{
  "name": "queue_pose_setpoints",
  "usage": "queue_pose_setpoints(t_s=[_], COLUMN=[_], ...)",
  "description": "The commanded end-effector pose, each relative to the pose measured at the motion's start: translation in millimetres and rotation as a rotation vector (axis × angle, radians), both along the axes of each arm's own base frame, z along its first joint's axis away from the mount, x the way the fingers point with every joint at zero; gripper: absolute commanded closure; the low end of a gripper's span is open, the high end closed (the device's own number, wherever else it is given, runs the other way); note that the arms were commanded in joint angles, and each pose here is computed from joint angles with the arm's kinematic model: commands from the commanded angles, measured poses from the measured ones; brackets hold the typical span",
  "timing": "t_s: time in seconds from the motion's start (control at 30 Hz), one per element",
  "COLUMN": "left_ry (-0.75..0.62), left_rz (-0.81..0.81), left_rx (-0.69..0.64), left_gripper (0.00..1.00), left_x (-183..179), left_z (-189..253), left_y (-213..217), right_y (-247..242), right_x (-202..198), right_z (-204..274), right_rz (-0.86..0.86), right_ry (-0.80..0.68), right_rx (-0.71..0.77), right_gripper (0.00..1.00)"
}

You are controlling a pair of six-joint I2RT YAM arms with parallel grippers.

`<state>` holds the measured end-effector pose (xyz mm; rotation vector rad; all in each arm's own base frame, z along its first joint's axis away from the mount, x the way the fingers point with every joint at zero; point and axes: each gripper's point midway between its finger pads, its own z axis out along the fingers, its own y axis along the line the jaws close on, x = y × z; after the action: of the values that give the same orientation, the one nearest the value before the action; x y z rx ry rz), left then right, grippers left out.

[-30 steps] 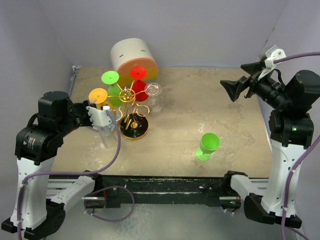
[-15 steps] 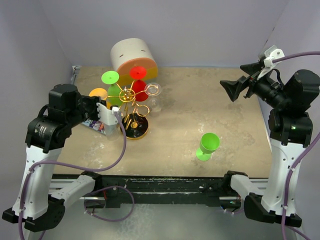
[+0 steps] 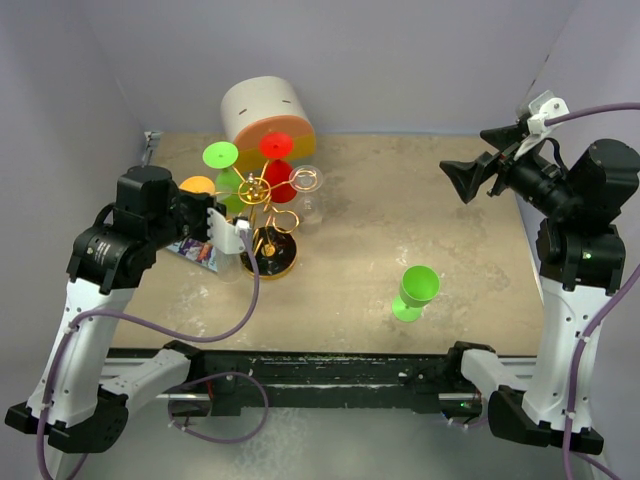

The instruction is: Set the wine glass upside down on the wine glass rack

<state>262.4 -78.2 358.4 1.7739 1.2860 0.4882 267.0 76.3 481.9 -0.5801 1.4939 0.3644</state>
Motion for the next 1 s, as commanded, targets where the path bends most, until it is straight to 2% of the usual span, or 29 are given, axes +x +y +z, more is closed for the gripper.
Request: queue_pose_setpoints(t_s=[0.0,0.67,0.97], left_ry=[-0.046,0.006,0.040], left_rz=[-0.083,-0.196,-0.203], left_rx=[-0.043,-0.080,-0.080], left_gripper=[1.00,1.00,1.00], left_x=[0,-9,-20], left_z=[12,6,2], left_y=[-18,-41,-39], right_y=[2,2,2], right_x=[-6,-7,-7], right_z=[16,15,14], right_rz=[0.017,0.015,0.014], right_ry=[-0.068,-0.065,-0.065], right_rx=[-0.020,-0.021,-0.024], right_gripper=[0.06,0.06,0.06])
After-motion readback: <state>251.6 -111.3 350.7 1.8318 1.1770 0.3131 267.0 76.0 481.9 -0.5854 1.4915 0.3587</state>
